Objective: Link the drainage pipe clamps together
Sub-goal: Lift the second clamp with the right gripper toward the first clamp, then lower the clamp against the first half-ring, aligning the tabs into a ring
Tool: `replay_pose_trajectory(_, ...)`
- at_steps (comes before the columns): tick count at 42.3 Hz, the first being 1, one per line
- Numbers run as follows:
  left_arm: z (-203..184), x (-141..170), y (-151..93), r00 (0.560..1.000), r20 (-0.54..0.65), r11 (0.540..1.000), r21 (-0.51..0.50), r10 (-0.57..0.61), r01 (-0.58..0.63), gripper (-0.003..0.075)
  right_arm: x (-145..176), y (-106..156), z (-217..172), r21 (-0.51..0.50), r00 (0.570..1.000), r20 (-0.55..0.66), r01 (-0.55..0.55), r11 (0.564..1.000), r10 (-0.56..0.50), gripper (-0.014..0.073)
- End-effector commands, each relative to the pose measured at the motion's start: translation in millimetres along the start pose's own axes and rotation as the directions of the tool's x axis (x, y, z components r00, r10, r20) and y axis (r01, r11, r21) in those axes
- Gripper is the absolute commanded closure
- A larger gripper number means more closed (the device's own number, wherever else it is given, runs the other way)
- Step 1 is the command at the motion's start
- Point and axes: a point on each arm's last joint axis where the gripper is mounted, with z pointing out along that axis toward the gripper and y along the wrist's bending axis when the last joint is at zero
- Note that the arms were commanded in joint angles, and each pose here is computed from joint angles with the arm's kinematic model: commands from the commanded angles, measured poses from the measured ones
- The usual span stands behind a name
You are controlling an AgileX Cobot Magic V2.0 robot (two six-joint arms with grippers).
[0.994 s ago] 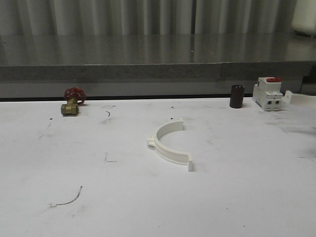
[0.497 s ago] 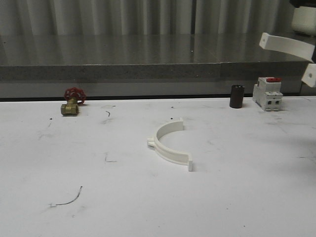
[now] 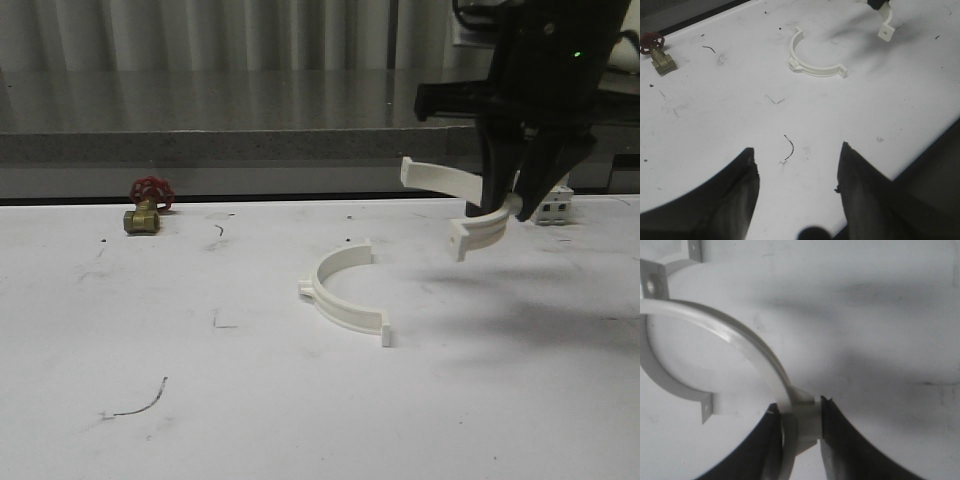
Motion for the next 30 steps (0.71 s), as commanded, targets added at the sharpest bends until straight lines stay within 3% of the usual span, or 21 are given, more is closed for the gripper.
replay_pose_trajectory(1,-5.0,-13.6,0.0,0.995,0.095,1.000,0.000,-0.008,0.008,0.0365,-11.8,5.4,-11.1,-0.031,0.995,0.100,-0.005,0.999,0.008,0.0431)
replay_pose_trajectory(30,-5.0,-13.6,0.0,0.995,0.095,1.000,0.000,-0.008,0.008,0.0365,-23.3,10.0,47.9,-0.023,0.995,0.100,-0.009,1.000,0.012,0.0430)
